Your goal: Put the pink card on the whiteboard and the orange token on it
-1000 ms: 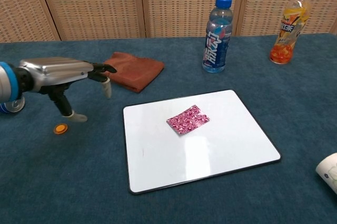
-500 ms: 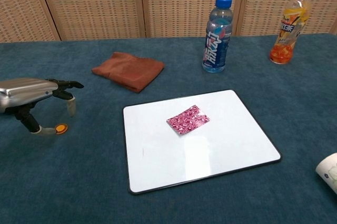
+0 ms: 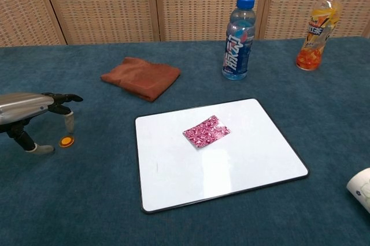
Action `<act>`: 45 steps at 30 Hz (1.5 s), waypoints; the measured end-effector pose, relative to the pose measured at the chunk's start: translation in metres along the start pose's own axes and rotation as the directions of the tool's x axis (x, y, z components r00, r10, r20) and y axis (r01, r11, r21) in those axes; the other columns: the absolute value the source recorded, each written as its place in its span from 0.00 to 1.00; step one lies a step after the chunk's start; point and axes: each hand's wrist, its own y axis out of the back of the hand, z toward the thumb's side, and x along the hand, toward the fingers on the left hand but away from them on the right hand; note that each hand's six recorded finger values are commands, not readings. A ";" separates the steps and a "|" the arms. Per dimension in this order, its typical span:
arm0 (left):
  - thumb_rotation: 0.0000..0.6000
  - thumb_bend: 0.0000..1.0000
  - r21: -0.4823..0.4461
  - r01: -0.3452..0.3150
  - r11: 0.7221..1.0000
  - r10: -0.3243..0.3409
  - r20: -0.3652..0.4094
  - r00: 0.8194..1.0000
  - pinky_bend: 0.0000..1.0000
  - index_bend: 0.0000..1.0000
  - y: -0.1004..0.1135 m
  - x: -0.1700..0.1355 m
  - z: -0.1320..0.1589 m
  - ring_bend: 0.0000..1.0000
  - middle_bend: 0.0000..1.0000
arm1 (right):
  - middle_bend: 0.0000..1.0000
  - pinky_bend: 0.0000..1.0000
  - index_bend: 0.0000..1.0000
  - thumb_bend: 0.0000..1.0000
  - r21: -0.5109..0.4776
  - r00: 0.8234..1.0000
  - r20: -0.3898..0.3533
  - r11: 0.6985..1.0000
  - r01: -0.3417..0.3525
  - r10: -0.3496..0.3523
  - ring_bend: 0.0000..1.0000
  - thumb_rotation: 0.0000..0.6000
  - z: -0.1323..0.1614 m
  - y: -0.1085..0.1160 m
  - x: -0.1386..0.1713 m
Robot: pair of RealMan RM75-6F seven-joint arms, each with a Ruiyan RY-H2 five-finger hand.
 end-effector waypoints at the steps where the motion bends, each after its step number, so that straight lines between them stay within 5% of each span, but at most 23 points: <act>1: 1.00 0.30 0.000 0.000 1.000 0.000 0.000 1.000 0.00 0.39 0.000 0.000 0.000 0.00 0.00 | 0.00 0.00 0.03 0.05 0.000 1.000 0.000 1.000 0.000 0.000 0.00 1.00 0.000 0.000 0.000; 14: 1.00 0.31 0.014 0.014 1.000 -0.014 0.000 1.000 0.00 0.42 -0.003 0.007 0.003 0.00 0.00 | 0.00 0.00 0.03 0.05 -0.003 1.000 0.000 1.000 -0.002 0.002 0.00 1.00 0.000 0.000 0.000; 22: 1.00 0.33 0.016 0.014 1.000 -0.014 0.009 1.000 0.00 0.59 -0.006 0.008 0.006 0.00 0.00 | 0.00 0.00 0.03 0.05 -0.004 1.000 0.000 1.000 -0.003 0.003 0.00 1.00 0.000 0.000 0.000; 31: 1.00 0.34 0.012 -0.002 1.000 0.002 0.012 1.000 0.00 0.61 -0.001 0.009 0.007 0.00 0.00 | 0.00 0.00 0.03 0.05 -0.004 1.000 0.000 1.000 -0.004 0.004 0.00 1.00 0.000 0.000 0.000; 45: 1.00 0.33 0.015 -0.096 0.995 0.095 0.072 0.993 0.00 0.61 0.051 0.020 0.036 0.00 0.00 | 0.00 0.00 0.03 0.05 -0.004 1.000 -0.001 1.000 -0.006 0.006 0.00 1.00 0.000 0.000 0.000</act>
